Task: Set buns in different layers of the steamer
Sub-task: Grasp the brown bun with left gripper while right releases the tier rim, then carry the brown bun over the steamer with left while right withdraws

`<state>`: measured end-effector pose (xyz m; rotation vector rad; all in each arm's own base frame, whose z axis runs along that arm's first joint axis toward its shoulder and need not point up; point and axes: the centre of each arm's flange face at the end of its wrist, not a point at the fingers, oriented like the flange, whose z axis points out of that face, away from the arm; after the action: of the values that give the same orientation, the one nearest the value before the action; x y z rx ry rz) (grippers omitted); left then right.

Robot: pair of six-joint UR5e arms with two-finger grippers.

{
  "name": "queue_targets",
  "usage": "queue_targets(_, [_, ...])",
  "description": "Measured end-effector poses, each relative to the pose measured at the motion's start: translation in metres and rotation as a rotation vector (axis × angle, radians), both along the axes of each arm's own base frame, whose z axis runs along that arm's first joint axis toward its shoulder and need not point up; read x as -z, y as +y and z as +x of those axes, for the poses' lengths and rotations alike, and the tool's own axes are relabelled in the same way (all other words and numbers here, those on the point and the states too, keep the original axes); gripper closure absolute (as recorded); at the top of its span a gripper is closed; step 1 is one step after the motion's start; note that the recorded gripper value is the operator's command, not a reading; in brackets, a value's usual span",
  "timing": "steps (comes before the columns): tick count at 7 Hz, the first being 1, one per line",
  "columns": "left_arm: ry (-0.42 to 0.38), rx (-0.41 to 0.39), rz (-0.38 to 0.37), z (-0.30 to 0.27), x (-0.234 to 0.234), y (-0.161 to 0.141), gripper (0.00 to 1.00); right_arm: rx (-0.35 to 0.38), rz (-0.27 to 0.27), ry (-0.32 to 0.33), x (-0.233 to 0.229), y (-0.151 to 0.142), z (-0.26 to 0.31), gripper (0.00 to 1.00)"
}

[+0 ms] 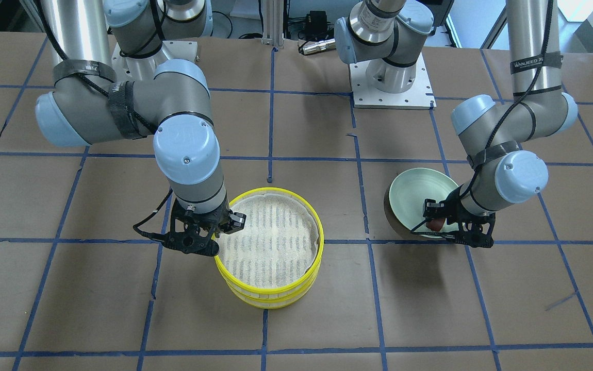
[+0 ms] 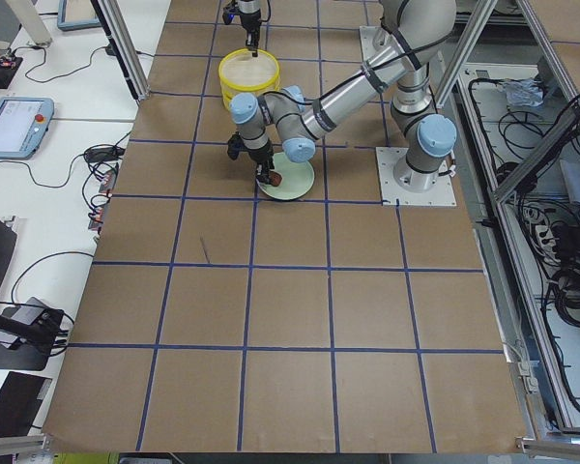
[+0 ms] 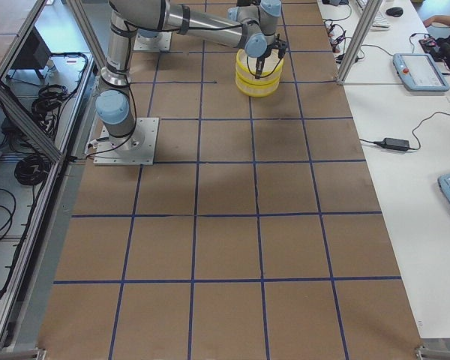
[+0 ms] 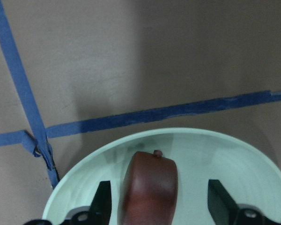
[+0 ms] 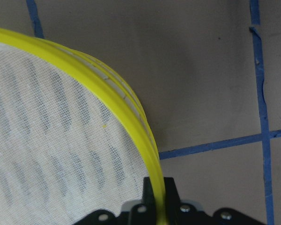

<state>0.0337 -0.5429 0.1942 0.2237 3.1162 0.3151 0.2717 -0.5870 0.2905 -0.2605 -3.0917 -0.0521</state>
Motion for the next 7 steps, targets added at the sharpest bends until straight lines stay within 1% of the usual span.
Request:
queue_targets(1, [-0.017, -0.002, -0.017, 0.001, -0.009, -0.003, 0.99, -0.002, -0.003, 0.011, 0.003, -0.001, -0.001, 0.90])
queue_targets(3, [-0.037, 0.002, -0.108, -0.005, -0.054, -0.016, 0.99, 0.002, -0.014, 0.012, 0.004, -0.002, 0.000, 0.90])
queue_targets(5, [-0.034, 0.041, -0.201, -0.041, -0.106, -0.028, 0.99, -0.003, -0.010, 0.007, 0.007, 0.000, 0.007, 0.90])
queue_targets(7, [0.000, 0.026, -0.270, -0.086, -0.144, -0.039, 0.99, -0.007, -0.005, 0.006, 0.010, 0.002, 0.010, 0.87])
